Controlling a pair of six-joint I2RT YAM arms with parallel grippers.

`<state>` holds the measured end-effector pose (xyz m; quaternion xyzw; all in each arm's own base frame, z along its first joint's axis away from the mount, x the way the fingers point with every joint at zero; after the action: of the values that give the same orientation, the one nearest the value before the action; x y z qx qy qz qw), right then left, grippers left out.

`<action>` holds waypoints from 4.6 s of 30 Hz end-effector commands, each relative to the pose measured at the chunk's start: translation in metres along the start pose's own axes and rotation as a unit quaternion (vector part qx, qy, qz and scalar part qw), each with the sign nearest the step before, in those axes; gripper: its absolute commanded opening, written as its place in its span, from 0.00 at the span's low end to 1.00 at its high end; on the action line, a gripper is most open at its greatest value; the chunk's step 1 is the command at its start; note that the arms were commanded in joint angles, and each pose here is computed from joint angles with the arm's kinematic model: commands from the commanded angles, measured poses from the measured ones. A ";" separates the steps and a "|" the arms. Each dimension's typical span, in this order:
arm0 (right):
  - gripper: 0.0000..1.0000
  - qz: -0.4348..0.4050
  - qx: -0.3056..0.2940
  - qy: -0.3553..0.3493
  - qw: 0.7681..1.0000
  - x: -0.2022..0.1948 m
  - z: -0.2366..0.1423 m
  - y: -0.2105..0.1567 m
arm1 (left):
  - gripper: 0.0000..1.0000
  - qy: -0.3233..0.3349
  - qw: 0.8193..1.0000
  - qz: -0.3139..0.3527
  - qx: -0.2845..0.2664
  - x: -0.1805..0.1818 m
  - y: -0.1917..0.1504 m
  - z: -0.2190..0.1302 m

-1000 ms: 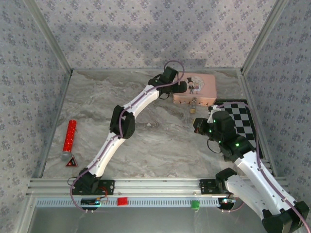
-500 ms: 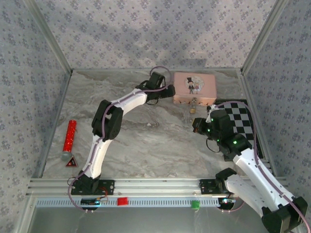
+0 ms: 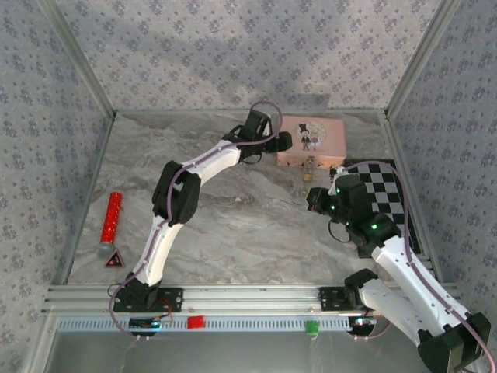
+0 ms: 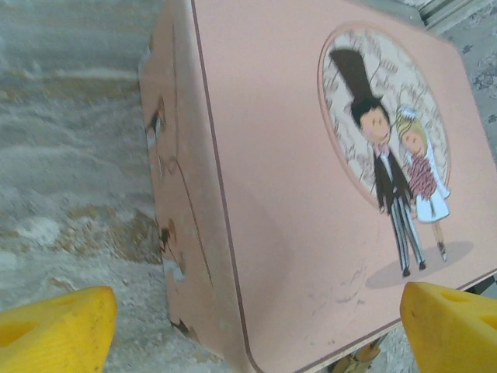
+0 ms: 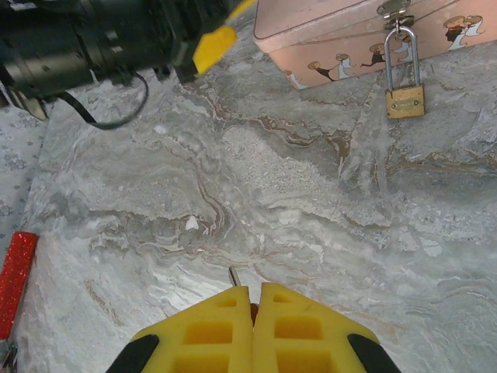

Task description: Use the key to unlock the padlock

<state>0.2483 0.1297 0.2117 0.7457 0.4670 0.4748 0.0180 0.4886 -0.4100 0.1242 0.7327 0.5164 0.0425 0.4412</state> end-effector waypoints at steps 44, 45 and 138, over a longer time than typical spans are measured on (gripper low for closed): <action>0.00 0.002 -0.018 0.005 1.000 -0.004 -0.017 0.000 | 0.56 -0.042 0.989 0.102 0.097 -0.113 -0.103 0.089; 0.00 0.002 -0.019 0.004 1.000 -0.005 -0.017 0.000 | 0.53 -0.042 0.989 0.102 0.097 -0.113 -0.103 0.088; 0.00 0.240 0.160 0.090 0.953 -0.020 0.096 -0.129 | 0.00 -0.089 0.913 -0.397 -0.029 -0.009 -0.194 -0.145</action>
<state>0.2243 0.2273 0.0841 0.7840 0.3670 0.4395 -0.2397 0.2827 -0.3041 0.0824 0.5161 0.6907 -0.1078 0.4949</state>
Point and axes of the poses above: each hand's point on the last joint's axis, 136 mm out from that joint toward the fingers, its own z axis out along the fingers, its own x axis along the line the jaws close on, y = z × x, the point moved 1 cm from there along -z, back along the fingers, and after that the axes turned 15 degrees about z, right-handed, at the moved point
